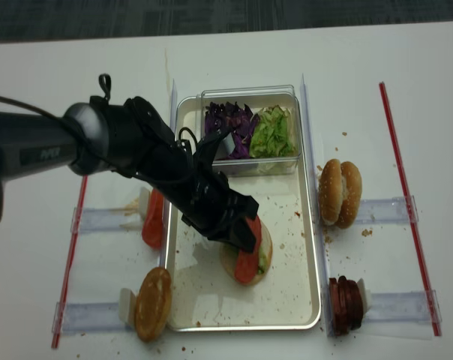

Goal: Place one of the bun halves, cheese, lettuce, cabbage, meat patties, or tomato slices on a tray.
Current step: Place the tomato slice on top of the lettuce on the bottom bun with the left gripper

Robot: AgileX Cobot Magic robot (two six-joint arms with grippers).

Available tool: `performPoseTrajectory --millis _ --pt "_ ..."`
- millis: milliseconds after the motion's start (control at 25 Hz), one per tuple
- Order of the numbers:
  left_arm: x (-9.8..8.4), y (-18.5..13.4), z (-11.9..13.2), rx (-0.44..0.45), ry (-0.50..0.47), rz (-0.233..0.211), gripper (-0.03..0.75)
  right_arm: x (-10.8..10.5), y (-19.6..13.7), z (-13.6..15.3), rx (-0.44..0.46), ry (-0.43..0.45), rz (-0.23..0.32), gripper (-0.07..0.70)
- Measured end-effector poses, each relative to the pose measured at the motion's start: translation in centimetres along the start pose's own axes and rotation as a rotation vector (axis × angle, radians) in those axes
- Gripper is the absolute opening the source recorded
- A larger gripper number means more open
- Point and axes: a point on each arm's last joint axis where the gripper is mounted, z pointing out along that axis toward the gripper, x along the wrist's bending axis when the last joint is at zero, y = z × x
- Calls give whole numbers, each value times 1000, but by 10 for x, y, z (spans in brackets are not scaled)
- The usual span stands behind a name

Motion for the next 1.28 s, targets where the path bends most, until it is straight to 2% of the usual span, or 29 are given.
performPoseTrajectory --millis 240,640,880,1280 --pt "1 1 1 -10 7 -12 39 0 0 0 0 0 0 590" --pt "2 2 1 -17 11 -23 185 0 0 0 0 0 0 590" --pt "2 2 1 -20 14 -28 298 0 0 0 0 0 0 590" --pt "2 2 1 -22 15 -30 316 0 0 0 0 0 0 590"
